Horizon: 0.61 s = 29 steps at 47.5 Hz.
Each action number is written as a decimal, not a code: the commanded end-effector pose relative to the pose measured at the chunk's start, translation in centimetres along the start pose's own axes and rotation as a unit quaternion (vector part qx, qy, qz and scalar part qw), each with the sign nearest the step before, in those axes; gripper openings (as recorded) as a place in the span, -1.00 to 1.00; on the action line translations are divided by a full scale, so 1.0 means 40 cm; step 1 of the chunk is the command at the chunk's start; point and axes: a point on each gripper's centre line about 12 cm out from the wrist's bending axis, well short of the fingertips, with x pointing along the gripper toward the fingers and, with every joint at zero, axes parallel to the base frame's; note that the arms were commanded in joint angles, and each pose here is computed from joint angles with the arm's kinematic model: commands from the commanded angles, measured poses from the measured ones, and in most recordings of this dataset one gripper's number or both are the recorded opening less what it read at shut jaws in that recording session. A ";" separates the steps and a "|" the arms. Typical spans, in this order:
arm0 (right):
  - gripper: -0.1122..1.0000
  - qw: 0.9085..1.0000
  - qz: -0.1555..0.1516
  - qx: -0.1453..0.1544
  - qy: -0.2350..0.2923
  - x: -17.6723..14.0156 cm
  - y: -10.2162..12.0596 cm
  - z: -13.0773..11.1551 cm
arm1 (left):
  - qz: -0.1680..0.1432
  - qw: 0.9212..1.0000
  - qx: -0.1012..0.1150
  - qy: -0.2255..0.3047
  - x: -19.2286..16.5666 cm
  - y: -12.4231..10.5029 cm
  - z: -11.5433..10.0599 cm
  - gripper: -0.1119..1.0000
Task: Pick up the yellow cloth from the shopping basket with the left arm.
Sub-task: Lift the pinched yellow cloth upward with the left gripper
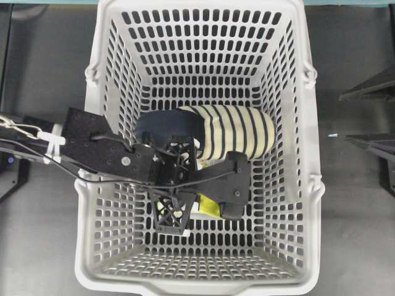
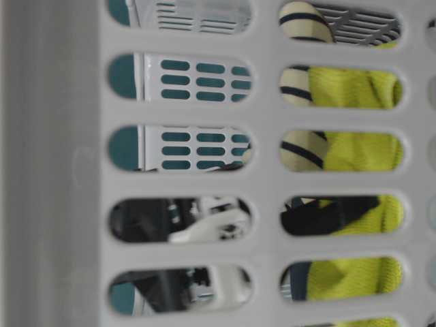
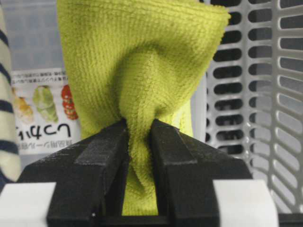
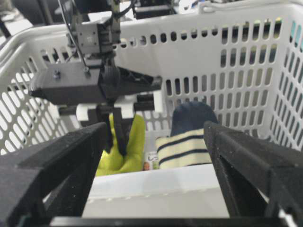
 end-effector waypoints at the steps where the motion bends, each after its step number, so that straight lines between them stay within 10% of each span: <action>1: 0.60 1.000 0.000 0.002 -0.006 -0.001 0.000 0.009 | 0.001 0.999 -0.001 -0.038 -0.072 0.005 0.048 -0.56; 29: 0.60 1.000 -0.002 0.003 -0.016 -0.017 -0.003 0.006 | 0.012 0.999 -0.001 -0.047 -0.528 0.029 0.243 -0.56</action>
